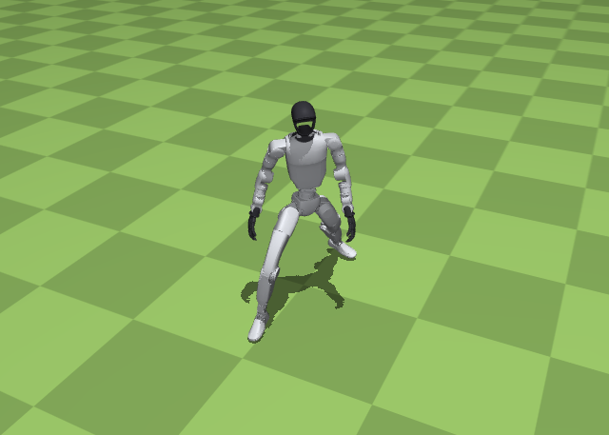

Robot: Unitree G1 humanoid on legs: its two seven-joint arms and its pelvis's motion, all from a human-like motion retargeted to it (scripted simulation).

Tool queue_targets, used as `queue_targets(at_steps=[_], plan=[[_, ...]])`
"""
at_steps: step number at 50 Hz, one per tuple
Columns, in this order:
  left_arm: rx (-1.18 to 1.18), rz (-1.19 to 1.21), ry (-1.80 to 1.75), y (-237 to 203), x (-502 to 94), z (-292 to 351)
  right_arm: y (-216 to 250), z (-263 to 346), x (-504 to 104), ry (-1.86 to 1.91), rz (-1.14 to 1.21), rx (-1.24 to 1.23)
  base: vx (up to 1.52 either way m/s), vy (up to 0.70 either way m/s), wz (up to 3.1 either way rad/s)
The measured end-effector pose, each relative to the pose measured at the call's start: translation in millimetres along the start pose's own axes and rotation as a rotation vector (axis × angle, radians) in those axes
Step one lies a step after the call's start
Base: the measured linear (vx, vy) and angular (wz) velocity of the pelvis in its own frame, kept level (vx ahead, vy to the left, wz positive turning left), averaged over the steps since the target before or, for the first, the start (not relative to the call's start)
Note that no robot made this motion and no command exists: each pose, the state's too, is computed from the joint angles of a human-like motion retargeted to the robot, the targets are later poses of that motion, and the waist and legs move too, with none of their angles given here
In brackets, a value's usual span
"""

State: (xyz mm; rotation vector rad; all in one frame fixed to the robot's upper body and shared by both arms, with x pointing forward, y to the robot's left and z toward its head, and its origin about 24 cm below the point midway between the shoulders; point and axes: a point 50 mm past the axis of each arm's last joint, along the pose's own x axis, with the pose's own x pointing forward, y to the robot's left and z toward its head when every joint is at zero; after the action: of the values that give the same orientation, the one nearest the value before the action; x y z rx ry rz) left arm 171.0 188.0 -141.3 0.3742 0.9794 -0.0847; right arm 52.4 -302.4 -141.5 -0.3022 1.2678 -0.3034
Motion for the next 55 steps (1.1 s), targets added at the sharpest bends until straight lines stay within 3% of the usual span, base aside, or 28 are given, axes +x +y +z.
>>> queue_targets(at_steps=[8, 14, 24, 28, 45, 55], plan=[[-0.240, 0.211, 0.109, 42.1, -5.8, -26.5, 15.0, -22.0, -5.4, 0.033, -0.015, 0.014, 0.24, -0.55, 0.05], [-0.190, 0.250, 0.106, 54.6, -3.4, -14.9, 18.0, -13.2, -5.3, -0.005, -0.048, -0.004, 0.15, -0.37, 0.34], [0.312, 0.040, -0.135, 11.5, 4.7, 53.5, -4.6, 21.1, -2.8, -0.121, -0.160, 0.069, 0.05, -0.08, 0.14], [0.400, -0.016, -0.260, -7.7, 1.7, 82.5, -5.2, 31.9, -2.3, -0.155, -0.161, 0.081, -0.03, 0.14, -0.06], [0.111, -0.124, -0.386, -54.6, -7.7, 130.6, 8.4, 23.8, 0.3, -0.087, -0.087, 0.042, -0.18, 0.43, -0.11], [0.166, -0.170, -0.399, -52.2, -7.4, 130.9, 27.4, -16.6, -3.9, 0.048, -0.024, 0.090, -0.15, 0.27, -0.15]])
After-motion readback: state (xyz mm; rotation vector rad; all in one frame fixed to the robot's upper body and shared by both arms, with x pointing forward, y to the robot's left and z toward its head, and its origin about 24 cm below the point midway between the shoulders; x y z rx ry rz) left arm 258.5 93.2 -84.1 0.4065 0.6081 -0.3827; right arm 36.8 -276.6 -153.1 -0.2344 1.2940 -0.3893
